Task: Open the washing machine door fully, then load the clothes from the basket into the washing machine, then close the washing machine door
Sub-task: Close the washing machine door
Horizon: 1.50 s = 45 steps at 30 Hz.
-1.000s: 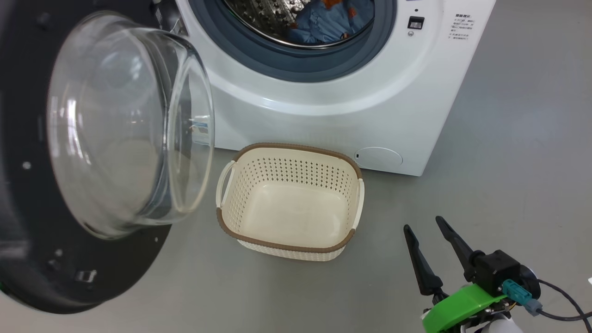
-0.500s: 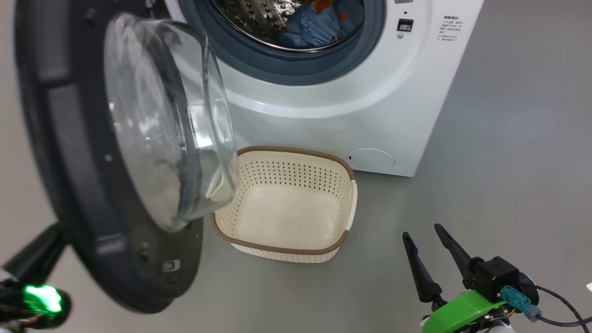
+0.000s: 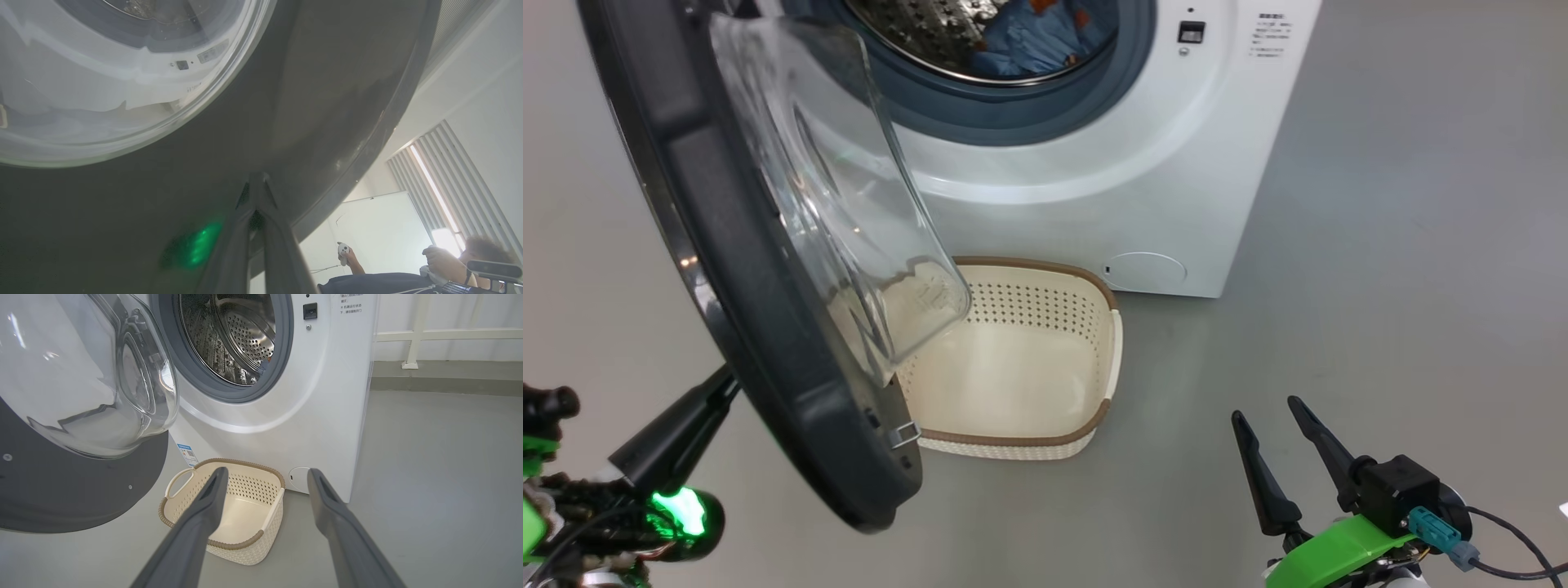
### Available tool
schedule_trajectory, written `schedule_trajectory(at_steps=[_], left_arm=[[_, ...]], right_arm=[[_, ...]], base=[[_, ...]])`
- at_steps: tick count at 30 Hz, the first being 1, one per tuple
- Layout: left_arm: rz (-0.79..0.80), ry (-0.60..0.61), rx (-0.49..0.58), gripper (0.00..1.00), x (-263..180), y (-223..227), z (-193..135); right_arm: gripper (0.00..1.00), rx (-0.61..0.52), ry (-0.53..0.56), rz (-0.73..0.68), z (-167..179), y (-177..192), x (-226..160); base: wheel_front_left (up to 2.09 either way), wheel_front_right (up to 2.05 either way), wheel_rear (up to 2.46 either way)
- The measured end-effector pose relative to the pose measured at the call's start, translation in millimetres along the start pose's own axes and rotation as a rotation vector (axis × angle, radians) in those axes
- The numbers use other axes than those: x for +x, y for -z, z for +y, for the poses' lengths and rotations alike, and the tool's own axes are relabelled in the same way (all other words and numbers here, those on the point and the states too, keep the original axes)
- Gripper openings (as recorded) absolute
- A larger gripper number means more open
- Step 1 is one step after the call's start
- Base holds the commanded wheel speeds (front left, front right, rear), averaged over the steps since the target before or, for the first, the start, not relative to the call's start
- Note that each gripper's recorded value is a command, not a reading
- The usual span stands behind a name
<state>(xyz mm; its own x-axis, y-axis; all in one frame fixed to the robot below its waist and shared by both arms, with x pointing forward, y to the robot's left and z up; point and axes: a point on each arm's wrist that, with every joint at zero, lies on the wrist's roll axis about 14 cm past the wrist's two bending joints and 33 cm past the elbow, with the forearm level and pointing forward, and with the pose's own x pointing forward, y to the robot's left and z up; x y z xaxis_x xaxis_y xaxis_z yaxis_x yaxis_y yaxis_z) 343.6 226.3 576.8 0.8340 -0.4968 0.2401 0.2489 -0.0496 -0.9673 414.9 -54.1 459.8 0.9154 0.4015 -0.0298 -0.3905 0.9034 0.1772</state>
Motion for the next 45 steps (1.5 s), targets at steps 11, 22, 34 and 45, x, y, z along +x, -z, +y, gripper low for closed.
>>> schedule_trajectory(at_steps=[11, 22, 34, 45], left_arm=[[0.06, 0.065, -0.072, 0.0, 46, 20, 3], [0.117, 0.032, -0.079, 0.0, 84, 36, 20], [0.156, 0.027, -0.091, 0.0, 128, 47, 34], [0.135, 0.004, -0.084, 0.0, 161, 40, 49]], right_arm=[[1.0, 0.009, 0.074, -0.009, -23, -3, -13], [1.0, 0.017, 0.16, -0.021, -47, -7, -31], [1.0, 0.018, 0.24, -0.027, -70, -9, -49], [1.0, 0.037, 0.303, -0.022, -86, -6, -60]], base=[[0.0, 0.0, 0.0], [0.0, 0.0, 0.0], [0.0, 0.0, 0.0], [0.0, 0.0, 0.0]])
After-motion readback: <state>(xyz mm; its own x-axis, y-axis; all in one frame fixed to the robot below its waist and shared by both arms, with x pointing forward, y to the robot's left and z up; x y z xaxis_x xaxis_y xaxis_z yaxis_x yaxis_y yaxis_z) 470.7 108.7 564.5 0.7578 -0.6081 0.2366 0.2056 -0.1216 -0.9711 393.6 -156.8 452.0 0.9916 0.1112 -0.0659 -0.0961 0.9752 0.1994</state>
